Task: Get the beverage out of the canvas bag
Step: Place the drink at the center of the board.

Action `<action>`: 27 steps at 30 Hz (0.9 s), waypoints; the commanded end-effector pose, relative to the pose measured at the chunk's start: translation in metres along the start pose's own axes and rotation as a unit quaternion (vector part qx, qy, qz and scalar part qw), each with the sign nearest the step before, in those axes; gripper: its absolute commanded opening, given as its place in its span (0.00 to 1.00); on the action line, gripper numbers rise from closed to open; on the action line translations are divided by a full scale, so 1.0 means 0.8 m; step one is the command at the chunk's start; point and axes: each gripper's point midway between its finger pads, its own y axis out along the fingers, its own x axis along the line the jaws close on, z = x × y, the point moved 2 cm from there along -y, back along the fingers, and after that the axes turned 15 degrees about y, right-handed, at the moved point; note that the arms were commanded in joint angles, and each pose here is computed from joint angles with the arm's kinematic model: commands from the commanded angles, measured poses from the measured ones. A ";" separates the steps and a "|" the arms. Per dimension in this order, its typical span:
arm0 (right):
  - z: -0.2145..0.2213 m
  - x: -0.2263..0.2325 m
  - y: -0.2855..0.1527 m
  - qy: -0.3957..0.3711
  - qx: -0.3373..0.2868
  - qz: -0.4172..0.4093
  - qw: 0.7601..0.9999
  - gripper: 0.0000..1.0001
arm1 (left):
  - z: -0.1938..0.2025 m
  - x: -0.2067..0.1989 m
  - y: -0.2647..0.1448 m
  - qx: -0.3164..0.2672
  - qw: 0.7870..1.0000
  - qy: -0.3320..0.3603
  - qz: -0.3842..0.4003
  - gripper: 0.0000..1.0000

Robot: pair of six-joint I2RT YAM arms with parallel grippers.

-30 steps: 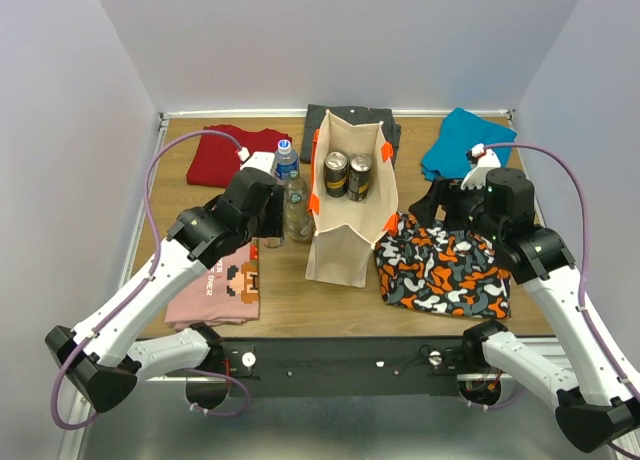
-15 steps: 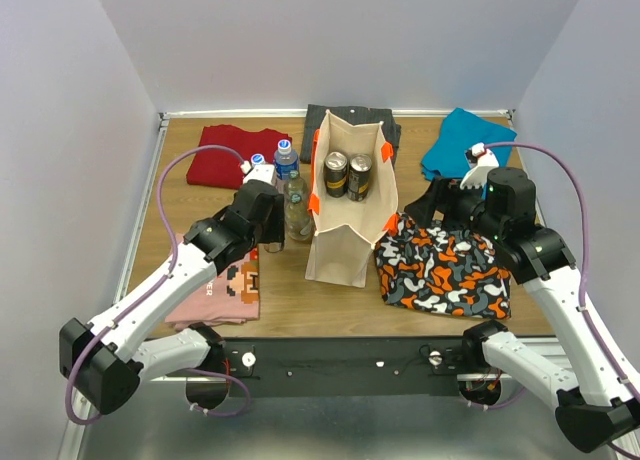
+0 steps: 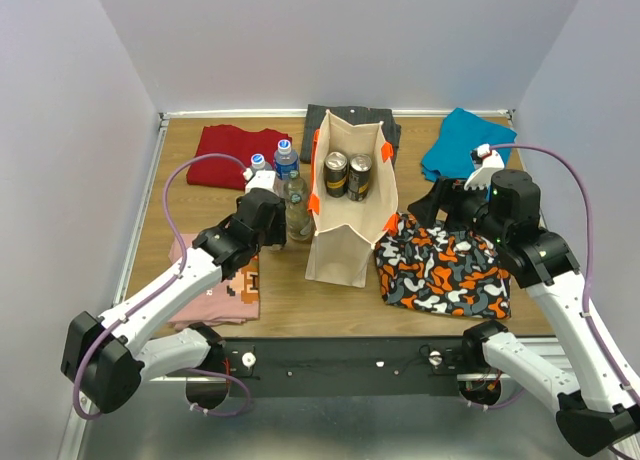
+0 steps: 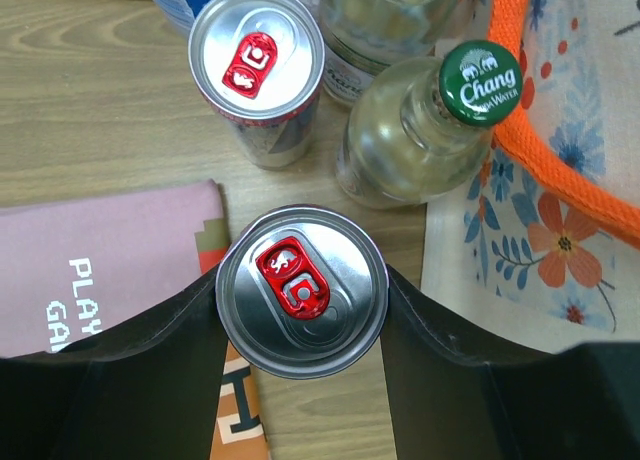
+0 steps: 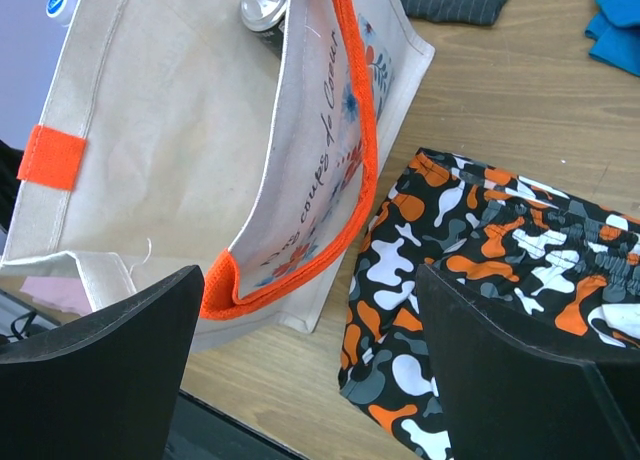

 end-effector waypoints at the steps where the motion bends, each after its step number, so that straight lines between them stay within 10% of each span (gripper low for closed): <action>1: 0.002 -0.006 -0.003 0.005 -0.003 0.012 1.000 0.95 | -0.035 0.012 0.004 -0.053 0.998 -0.021 -0.036 0.00; 27: 0.012 -0.018 -0.003 0.007 -0.001 0.025 1.000 0.95 | 0.004 0.012 0.042 -0.022 0.996 -0.046 -0.067 0.10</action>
